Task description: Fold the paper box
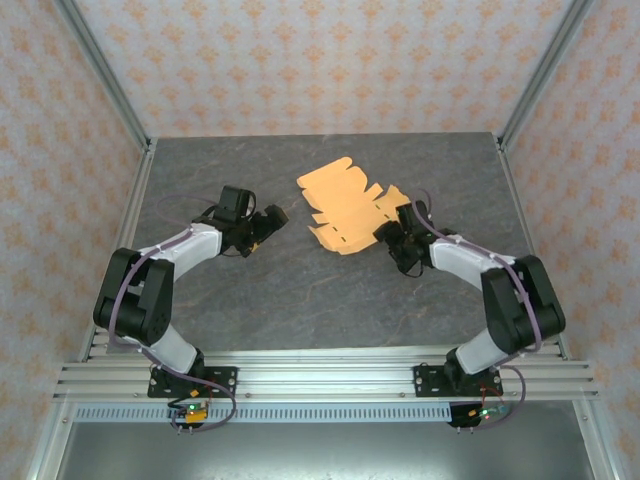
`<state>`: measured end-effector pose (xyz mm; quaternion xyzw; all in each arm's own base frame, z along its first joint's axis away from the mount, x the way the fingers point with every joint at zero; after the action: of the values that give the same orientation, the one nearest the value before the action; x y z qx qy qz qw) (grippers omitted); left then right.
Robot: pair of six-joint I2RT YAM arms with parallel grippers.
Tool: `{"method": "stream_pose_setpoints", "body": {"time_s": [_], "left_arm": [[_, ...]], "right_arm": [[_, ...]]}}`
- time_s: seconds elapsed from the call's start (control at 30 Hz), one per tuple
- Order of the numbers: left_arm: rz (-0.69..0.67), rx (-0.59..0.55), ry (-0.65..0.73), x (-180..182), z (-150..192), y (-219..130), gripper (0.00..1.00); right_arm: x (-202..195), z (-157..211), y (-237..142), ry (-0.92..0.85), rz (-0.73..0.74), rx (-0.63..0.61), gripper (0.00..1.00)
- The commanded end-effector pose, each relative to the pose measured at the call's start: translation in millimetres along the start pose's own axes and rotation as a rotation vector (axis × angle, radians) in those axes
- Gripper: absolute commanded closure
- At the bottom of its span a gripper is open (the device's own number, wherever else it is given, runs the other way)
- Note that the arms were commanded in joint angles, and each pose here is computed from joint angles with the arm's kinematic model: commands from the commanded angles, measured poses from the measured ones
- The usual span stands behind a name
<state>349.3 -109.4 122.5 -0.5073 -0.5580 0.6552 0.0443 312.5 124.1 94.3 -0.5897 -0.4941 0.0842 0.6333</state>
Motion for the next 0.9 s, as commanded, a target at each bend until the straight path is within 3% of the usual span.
{"method": "stream_pose_setpoints", "body": {"time_s": [0.0, 0.17, 0.3, 0.37, 0.47, 0.57, 0.7, 0.87], "left_arm": [[0.02, -0.046, 0.038, -10.7, -8.7, -5.1, 0.0], [0.008, -0.052, 0.049, -9.8, -8.1, -10.1, 0.0], [-0.022, -0.061, 0.06, -6.7, -8.2, -14.0, 0.0], [-0.019, -0.066, 0.068, -8.8, -7.6, -19.8, 0.0], [-0.015, -0.111, 0.088, -12.4, -10.4, -36.4, 0.0], [-0.017, -0.18, 0.125, -22.3, -17.0, -61.2, 0.0], [-0.029, -0.292, 0.165, -29.8, -25.5, -90.5, 0.0], [-0.007, -0.359, 0.274, -40.8, -34.8, -94.9, 0.0]], "right_arm": [[41.9, -14.8, 4.1, 0.057, -0.223, -0.037, 0.25], [55.4, -24.3, 22.2, 0.029, -0.255, -0.054, 0.46], [65.6, -28.3, 30.3, -0.033, -0.277, -0.045, 0.88], [68.7, -30.4, 23.5, -0.116, -0.255, -0.056, 1.0], [70.5, -34.7, 7.1, -0.328, -0.179, -0.076, 1.0], [88.1, -24.8, -7.5, -0.67, -0.186, 0.06, 1.0], [84.2, -15.2, -16.0, -1.063, 0.001, 0.178, 0.99], [87.6, -34.8, -22.0, -1.347, 0.189, 0.095, 0.91]]}}
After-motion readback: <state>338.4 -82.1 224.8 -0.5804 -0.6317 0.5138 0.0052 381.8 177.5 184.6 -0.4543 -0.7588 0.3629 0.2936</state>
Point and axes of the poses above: each hand's point on the last joint's axis, 136 mm out from that joint toward the fingers, its own y axis out along the fingers, its own x axis along the line the jaws close on, z = x × y, the point moved 6 cm from there along -y, back along the fingers, and after that the axes turned 7 degrees about -y, right-handed, at the moved point
